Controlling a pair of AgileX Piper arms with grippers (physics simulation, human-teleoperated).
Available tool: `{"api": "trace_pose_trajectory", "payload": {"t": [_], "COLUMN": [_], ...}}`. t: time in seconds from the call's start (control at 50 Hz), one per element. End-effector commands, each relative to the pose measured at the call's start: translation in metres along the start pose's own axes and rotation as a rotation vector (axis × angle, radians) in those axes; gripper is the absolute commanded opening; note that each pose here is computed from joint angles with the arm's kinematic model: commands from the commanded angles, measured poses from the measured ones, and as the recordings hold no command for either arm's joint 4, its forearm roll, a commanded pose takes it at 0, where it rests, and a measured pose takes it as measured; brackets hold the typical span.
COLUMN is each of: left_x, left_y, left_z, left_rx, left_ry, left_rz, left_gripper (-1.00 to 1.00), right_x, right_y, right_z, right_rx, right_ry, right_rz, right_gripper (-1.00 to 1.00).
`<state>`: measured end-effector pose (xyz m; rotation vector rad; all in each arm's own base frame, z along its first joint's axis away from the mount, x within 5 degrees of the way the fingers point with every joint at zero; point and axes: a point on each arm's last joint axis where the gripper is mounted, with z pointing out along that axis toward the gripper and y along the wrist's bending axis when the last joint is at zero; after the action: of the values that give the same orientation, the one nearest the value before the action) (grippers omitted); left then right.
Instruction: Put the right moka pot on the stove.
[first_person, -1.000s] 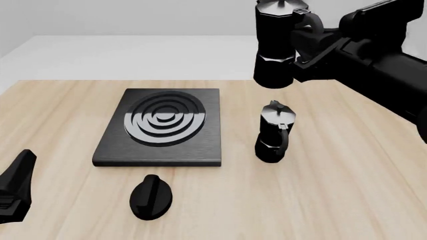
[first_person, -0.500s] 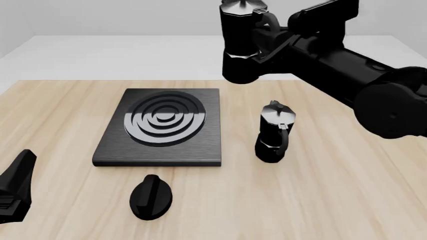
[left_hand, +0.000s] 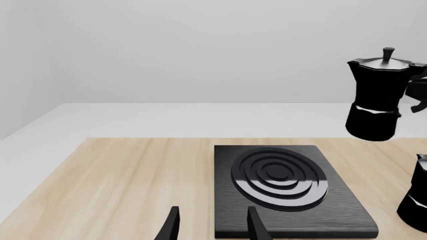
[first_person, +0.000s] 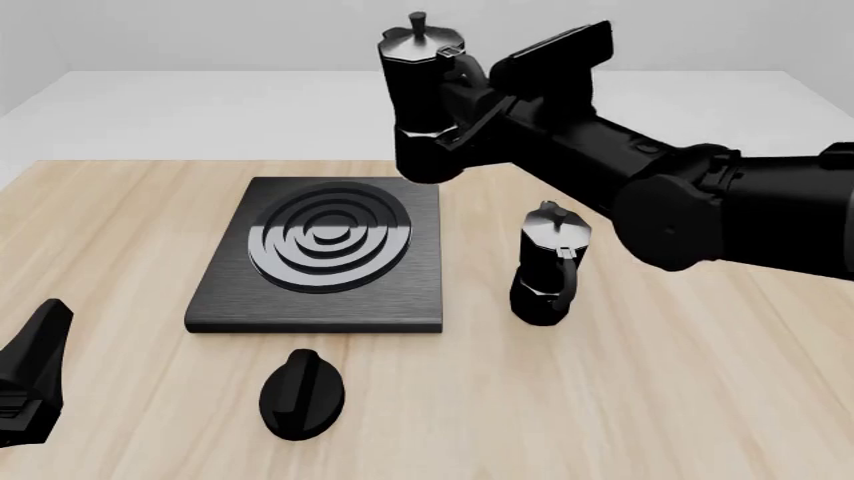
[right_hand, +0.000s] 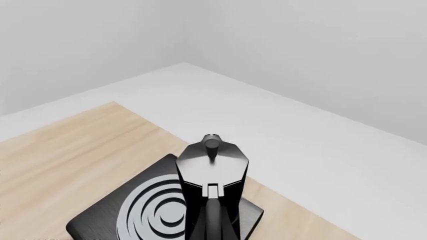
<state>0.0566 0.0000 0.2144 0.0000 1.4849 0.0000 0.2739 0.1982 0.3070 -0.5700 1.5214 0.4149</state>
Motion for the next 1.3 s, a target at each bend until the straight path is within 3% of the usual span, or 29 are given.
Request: {"api": "trace_pose_trajectory", "payload": {"t": [0.02,0.5,1.3], "left_x": [0.000,0.000,0.000], "left_y": [0.000,0.000,0.000], "left_z": [0.000,0.000,0.000], "left_rx": [0.000,0.000,0.000], "left_ry": [0.000,0.000,0.000], "left_rz": [0.000,0.000,0.000], "left_gripper": [1.00,1.00,1.00], "right_x": [-0.007,0.021,0.045], "right_y": [0.011,0.035,0.060], "right_z": [0.019,0.060,0.100], "right_rx": [-0.027,-0.081,-0.125], "right_ry": [-0.041,-0.008,-0.021], "right_rz": [-0.018,0.002,0.050], "right_gripper": [-1.00,-1.00,-1.00]}}
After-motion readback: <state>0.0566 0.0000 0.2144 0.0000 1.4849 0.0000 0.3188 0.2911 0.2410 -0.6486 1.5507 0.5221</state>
